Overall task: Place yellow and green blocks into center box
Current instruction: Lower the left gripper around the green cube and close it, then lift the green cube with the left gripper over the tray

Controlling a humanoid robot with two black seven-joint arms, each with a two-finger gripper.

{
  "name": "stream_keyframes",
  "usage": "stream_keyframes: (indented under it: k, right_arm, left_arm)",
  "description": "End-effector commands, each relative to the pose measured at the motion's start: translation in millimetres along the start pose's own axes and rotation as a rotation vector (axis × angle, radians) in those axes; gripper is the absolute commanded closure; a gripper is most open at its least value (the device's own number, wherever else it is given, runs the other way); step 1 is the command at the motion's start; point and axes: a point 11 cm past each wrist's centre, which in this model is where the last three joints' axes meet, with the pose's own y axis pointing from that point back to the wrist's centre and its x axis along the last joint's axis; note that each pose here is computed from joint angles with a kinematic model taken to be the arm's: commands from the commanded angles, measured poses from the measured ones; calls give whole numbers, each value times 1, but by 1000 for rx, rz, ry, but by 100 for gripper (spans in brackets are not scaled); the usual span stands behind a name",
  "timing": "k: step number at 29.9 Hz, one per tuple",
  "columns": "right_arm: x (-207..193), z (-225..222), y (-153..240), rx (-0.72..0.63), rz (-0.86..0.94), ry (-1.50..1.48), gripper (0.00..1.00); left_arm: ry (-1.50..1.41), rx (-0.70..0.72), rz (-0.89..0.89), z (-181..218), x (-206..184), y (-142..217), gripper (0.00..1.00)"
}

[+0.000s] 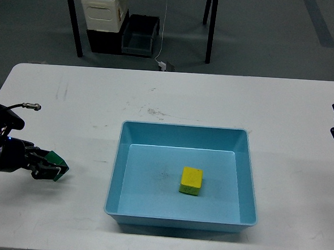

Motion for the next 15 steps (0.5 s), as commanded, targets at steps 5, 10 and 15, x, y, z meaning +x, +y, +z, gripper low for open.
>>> stream_keyframes:
  k: [5,10,15]
  right_arm:
    - [1,0,0,-2,4,2,0]
    - [1,1,0,-1,8,2,0]
    - [1,0,0,-2,8,4,0]
  left_arm:
    - [-25,6,-52,1,-13,-5,59]
    - [-60,20,46,-5,1,1,68]
    - [-50,8,196,-5,62,24,69]
